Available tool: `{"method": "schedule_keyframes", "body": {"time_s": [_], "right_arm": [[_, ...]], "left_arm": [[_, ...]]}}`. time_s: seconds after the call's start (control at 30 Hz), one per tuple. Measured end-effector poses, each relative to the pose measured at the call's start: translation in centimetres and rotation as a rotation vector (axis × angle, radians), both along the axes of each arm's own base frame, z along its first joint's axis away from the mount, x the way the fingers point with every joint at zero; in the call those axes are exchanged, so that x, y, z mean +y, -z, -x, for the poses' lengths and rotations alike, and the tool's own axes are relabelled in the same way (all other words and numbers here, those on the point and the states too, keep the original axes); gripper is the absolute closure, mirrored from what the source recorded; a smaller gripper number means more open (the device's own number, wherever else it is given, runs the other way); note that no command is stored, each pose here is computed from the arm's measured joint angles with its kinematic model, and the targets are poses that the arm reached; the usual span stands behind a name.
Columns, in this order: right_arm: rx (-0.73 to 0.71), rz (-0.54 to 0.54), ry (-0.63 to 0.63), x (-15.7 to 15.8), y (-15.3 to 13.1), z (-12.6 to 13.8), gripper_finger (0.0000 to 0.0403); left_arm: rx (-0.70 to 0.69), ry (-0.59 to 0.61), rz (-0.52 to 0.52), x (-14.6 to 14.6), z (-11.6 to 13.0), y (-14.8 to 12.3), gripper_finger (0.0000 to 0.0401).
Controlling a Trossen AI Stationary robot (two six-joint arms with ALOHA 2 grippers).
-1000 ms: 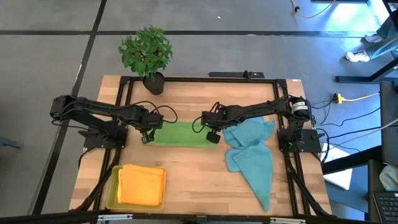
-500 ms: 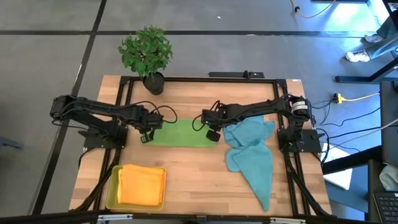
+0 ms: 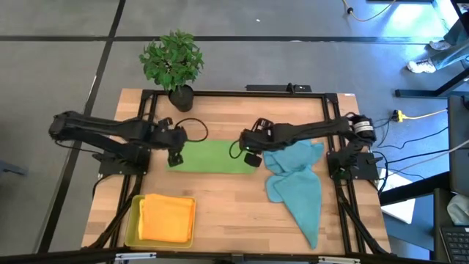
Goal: Fold microfiber towels
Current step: Fold the green microfiber cloth
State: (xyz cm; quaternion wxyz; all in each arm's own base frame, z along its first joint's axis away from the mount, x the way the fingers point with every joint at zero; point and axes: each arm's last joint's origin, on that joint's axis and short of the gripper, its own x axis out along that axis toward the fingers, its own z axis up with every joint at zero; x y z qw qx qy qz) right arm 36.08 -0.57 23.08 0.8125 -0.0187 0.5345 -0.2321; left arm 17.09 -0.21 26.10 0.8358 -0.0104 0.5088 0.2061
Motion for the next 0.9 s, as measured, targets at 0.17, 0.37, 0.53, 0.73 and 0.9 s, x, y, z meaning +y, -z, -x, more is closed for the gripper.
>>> {"method": "schedule_keyframes", "body": {"time_s": [0.17,0.37,0.53,0.73,0.9], "right_arm": [[-0.186,-0.003,-0.119,2.0,-0.4,0.8,0.0303],[-0.619,-0.159,-0.390,2.1,-0.3,1.2,0.0309],[-0.932,-0.175,-0.561,1.5,0.9,2.4,0.0309],[-1.122,-0.126,-0.591,1.3,3.4,4.2,0.0309],[-1.155,-0.041,-0.615,0.7,4.4,4.6,0.0309]], "left_arm": [[-0.364,0.168,0.051,-2.7,1.8,-0.1,0.0308],[-0.693,0.371,0.087,-4.8,2.3,2.2,0.0309],[-0.864,0.428,0.085,-5.5,2.1,3.8,0.0309],[-1.000,0.456,0.048,-5.6,2.1,5.2,0.0309],[-0.934,0.452,0.038,-5.2,2.6,7.9,0.0309]]}}
